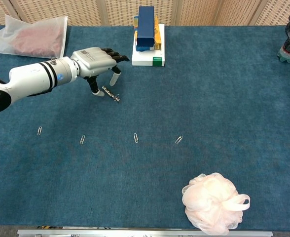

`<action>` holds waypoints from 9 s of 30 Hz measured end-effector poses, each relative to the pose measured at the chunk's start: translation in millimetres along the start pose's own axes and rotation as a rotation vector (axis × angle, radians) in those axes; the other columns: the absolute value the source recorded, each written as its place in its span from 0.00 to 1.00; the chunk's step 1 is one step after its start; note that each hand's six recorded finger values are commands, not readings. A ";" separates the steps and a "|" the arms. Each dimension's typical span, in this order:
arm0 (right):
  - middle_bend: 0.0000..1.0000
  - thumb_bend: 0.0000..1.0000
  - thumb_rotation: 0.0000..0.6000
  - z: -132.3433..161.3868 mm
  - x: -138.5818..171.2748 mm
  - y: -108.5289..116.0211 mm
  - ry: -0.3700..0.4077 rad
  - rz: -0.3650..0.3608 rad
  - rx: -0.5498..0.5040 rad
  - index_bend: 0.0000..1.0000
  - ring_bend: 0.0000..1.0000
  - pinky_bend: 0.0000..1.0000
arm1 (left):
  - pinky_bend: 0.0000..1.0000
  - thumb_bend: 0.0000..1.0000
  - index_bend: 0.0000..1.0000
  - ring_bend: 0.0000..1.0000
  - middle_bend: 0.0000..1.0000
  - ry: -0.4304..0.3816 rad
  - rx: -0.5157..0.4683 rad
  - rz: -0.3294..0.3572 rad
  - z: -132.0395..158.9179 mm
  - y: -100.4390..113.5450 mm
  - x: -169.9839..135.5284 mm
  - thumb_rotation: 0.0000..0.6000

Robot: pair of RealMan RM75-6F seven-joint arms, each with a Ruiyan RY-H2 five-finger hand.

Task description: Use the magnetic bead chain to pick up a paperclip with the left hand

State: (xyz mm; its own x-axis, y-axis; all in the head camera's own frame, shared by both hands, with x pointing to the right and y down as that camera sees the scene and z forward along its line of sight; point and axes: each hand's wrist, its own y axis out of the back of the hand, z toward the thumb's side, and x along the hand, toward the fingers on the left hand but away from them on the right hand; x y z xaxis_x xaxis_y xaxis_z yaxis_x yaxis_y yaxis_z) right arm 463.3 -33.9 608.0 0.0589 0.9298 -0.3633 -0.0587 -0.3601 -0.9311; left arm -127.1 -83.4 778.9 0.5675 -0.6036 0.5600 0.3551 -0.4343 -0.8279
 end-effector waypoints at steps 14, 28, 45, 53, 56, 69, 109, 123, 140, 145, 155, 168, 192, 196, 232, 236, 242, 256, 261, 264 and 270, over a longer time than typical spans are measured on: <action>0.04 0.00 1.00 -2.0 0.9 -4.5 -0.004 0.012 -0.009 0.12 0.00 0.00 | 0.00 0.17 0.49 0.00 0.00 -0.008 0.032 -0.014 5.5 -7.8 8.0 1.00; 0.04 0.00 1.00 -1.1 0.5 -7.3 -0.001 0.018 -0.015 0.12 0.00 0.00 | 0.00 0.17 0.49 0.00 0.00 -0.005 0.045 -0.022 4.1 -10.3 8.2 1.00; 0.04 0.00 1.00 -0.5 0.3 -8.6 0.001 0.021 -0.018 0.12 0.00 0.00 | 0.00 0.24 0.50 0.00 0.00 -0.007 0.041 -0.020 5.8 -9.0 9.2 1.00; 0.04 0.00 1.00 -1.1 0.4 -9.0 0.000 0.022 -0.019 0.12 0.00 0.00 | 0.00 0.27 0.50 0.00 0.00 -0.006 0.045 -0.026 6.2 -10.5 10.5 1.00; 0.04 0.00 1.00 -1.3 0.6 -9.6 0.000 0.024 -0.019 0.12 0.00 0.00 | 0.00 0.27 0.51 0.00 0.00 -0.005 0.046 -0.027 6.1 -10.9 11.1 1.00; 0.04 0.00 1.00 -1.6 0.1 -10.4 0.001 0.025 -0.023 0.12 0.00 0.00 | 0.00 0.27 0.51 0.00 0.00 -0.001 0.050 -0.031 6.0 -13.3 12.5 1.00; 0.04 0.00 1.00 -4.1 0.3 -11.9 -0.005 0.028 -0.029 0.12 0.00 0.00 | 0.00 0.28 0.56 0.00 0.00 0.005 0.050 -0.052 4.8 -23.7 12.1 1.00; 0.04 0.00 1.00 -1.7 0.8 -9.4 0.001 0.022 -0.036 0.12 0.00 0.00 | 0.00 0.29 0.60 0.00 0.00 0.003 0.015 -0.013 1.9 -16.4 1.6 1.00; 0.04 0.00 1.00 2.8 1.3 -8.9 0.015 0.021 -0.043 0.12 0.00 0.00 | 0.00 0.29 0.61 0.00 0.00 0.032 -0.002 0.027 -13.5 -8.3 -28.3 1.00; 0.04 0.00 1.00 4.1 1.8 -8.1 0.018 0.020 -0.043 0.12 0.00 0.00 | 0.00 0.29 0.61 0.00 0.00 0.035 -0.010 0.040 -15.2 -5.5 -41.2 1.00; 0.04 0.00 1.00 6.4 2.7 -6.7 0.026 0.018 -0.043 0.12 0.00 0.00 | 0.00 0.29 0.61 0.00 0.00 0.015 -0.075 0.058 -9.0 0.3 -77.9 1.00; 0.04 0.00 1.00 12.7 5.5 -3.9 0.041 0.014 -0.042 0.12 0.00 0.00 | 0.00 0.29 0.61 0.00 0.00 0.002 -0.128 0.037 -1.6 -11.6 -135.6 1.00; 0.04 0.00 1.00 18.5 10.3 -6.7 0.050 0.023 -0.043 0.12 0.00 0.00 | 0.00 0.29 0.61 0.00 0.00 -0.001 -0.144 -0.017 19.9 -59.3 -153.6 1.00; 0.04 0.00 1.00 18.3 10.6 -7.5 0.050 0.026 -0.042 0.12 0.00 0.00 | 0.00 0.29 0.61 0.00 0.00 0.002 -0.132 -0.024 21.2 -66.7 -152.6 1.00; 0.04 0.00 1.00 19.0 11.3 -11.1 0.049 0.035 -0.048 0.12 0.00 0.00 | 0.00 0.29 0.61 0.00 0.00 0.082 -0.144 0.003 -1.4 -68.2 -160.1 1.00; 0.04 0.00 1.00 19.4 11.4 -10.9 0.051 0.034 -0.047 0.12 0.00 0.00 | 0.00 0.29 0.61 0.00 0.00 0.142 -0.153 0.039 -24.0 -55.5 -165.0 1.00; 0.04 0.00 1.00 19.5 11.4 -11.5 0.052 0.036 -0.048 0.12 0.00 0.00 | 0.00 0.29 0.61 0.00 0.00 0.259 -0.187 0.051 -60.7 -53.1 -175.6 1.00; 0.04 0.00 1.00 19.9 10.1 -9.5 0.055 0.034 -0.046 0.12 0.00 0.00 | 0.00 0.29 0.12 0.00 0.00 0.544 -0.267 -0.026 -140.6 -84.1 -218.4 1.00; 0.04 0.00 1.00 19.5 12.2 -7.2 0.053 0.027 -0.049 0.12 0.00 0.00 | 0.00 0.29 0.15 0.00 0.00 0.576 -0.289 0.019 -142.1 -74.6 -233.4 1.00; 0.04 0.00 1.00 17.5 15.0 -6.1 0.045 0.025 -0.054 0.12 0.00 0.00 | 0.01 0.29 0.20 0.00 0.00 0.598 -0.300 0.066 -142.0 -64.4 -246.5 1.00; 0.04 0.00 1.00 9.1 24.0 -8.3 0.009 0.031 -0.068 0.12 0.00 0.00 | 0.09 0.29 0.25 0.00 0.00 0.653 -0.309 0.142 -140.6 -44.5 -283.0 1.00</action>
State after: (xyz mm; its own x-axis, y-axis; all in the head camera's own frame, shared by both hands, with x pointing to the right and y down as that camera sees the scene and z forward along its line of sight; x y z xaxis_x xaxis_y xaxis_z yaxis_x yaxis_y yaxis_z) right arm 456.2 -7.9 607.3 0.0676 0.9175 -0.3919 0.0076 -0.3932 -0.9194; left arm -408.0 12.8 661.7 0.0004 -0.9016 0.4326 0.0308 -0.4324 -0.9012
